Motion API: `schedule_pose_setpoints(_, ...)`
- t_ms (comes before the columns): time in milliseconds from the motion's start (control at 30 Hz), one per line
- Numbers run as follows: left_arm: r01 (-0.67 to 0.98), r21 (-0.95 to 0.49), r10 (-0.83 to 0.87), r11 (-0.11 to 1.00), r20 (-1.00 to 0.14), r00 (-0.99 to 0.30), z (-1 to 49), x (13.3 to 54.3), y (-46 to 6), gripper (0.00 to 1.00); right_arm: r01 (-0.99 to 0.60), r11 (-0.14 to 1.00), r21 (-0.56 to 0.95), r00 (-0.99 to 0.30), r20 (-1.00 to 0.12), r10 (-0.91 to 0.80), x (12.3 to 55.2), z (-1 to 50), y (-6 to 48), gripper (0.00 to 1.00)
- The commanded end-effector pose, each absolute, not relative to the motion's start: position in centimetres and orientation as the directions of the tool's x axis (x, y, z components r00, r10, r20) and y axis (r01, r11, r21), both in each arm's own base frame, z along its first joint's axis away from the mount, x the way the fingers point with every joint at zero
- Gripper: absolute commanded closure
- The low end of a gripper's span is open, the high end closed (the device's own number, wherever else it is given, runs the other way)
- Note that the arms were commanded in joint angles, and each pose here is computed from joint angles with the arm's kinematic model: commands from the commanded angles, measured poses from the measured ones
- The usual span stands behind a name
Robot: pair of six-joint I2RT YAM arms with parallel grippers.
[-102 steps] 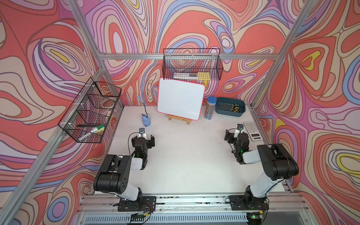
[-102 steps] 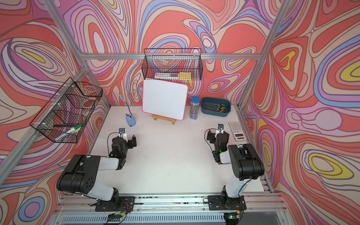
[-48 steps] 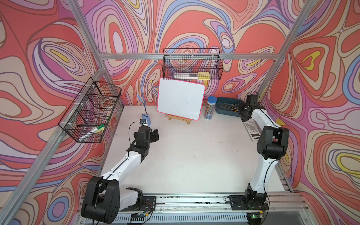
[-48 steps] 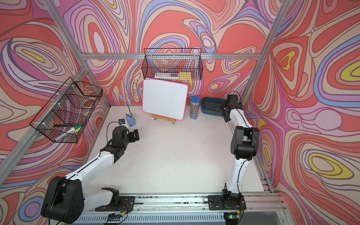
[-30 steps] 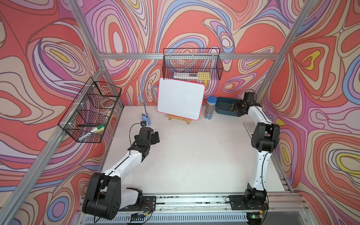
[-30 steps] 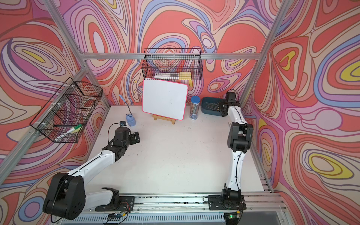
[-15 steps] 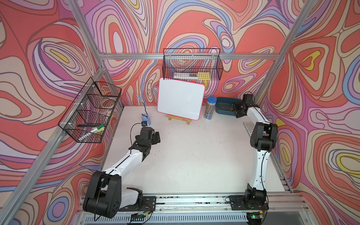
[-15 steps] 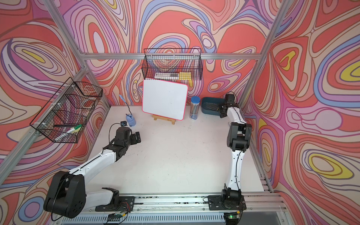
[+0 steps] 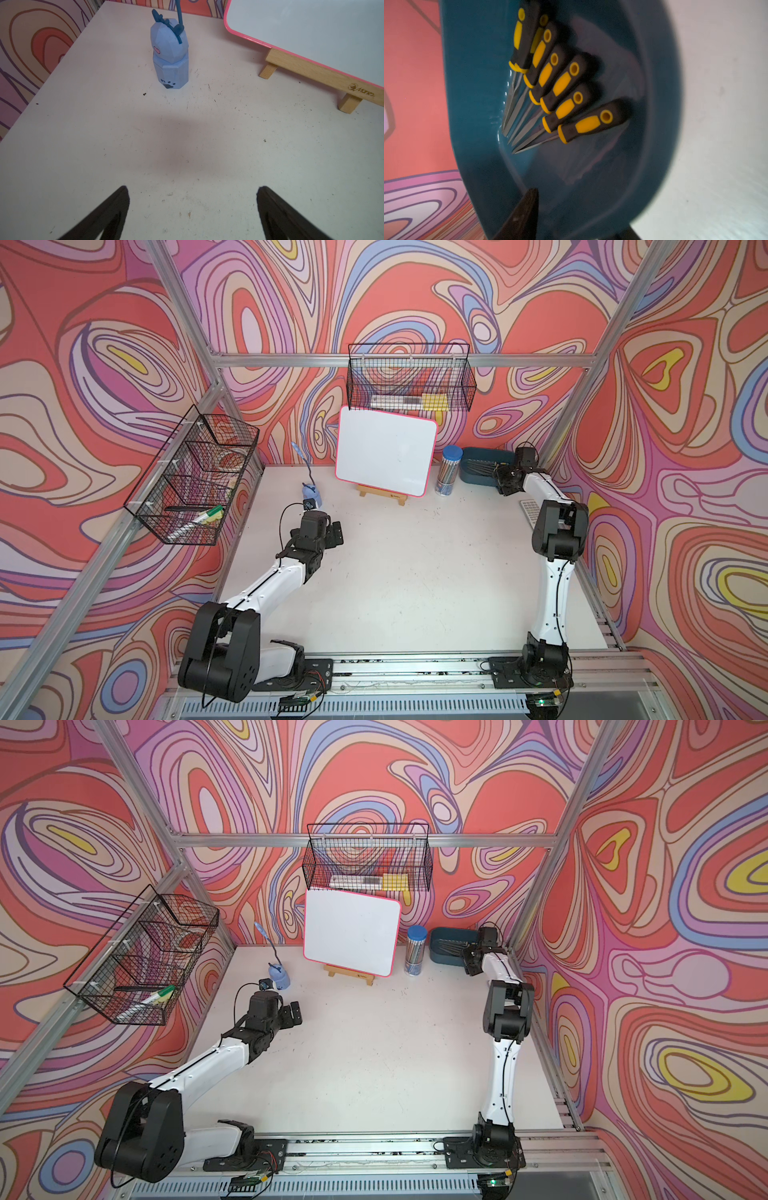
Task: Take the file tool out of the storage box
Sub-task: Move the storage box to the center of the board.
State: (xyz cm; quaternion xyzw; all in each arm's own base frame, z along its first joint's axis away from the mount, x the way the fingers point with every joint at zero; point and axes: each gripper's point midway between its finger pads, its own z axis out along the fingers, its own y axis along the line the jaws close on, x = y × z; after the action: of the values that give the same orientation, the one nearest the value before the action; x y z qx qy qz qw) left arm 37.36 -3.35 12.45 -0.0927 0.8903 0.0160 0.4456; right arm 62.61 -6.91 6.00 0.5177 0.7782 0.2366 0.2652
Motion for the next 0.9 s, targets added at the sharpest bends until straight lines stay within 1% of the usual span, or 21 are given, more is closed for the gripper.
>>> schedule_pose_setpoints(0, -0.162, -0.046, -0.134, 0.986, -0.796, -0.59, 13.1, 37.9, -3.8, 0.0, 0.712, 0.366, 0.6, -0.341, -0.16, 0.926, 61.2, 5.1, -6.9, 0.62)
schedule_pose_setpoints(133, -0.163, -0.046, -0.134, 0.986, -0.799, -0.587, 13.1, 37.9, -3.8, 0.0, 0.716, 0.375, 0.589, -0.344, -0.17, 0.923, 60.5, 5.0, -7.0, 0.69)
schedule_pose_setpoints(267, -0.159, -0.039, -0.127, 0.986, -0.799, -0.588, 13.0, 37.9, -3.8, 0.0, 0.724, 0.391, 0.569, -0.348, -0.188, 0.918, 59.8, 5.0, -7.3, 0.74)
schedule_pose_setpoints(400, -0.155, -0.025, -0.113, 0.988, -0.799, -0.591, 13.1, 37.8, -3.7, 0.0, 0.727, 0.409, 0.552, -0.358, -0.204, 0.911, 59.2, 5.2, -7.7, 0.77)
schedule_pose_setpoints(700, -0.152, -0.001, -0.093, 0.988, -0.795, -0.599, 12.7, 37.4, -3.4, 0.0, 0.732, 0.458, 0.504, -0.385, -0.248, 0.889, 57.8, 5.9, -9.2, 0.9)
schedule_pose_setpoints(867, -0.144, -0.001, -0.089, 0.99, -0.793, -0.602, 12.7, 37.4, -3.5, 0.01, 0.723, 0.515, 0.461, -0.427, -0.287, 0.857, 57.0, 6.8, -10.3, 0.93)
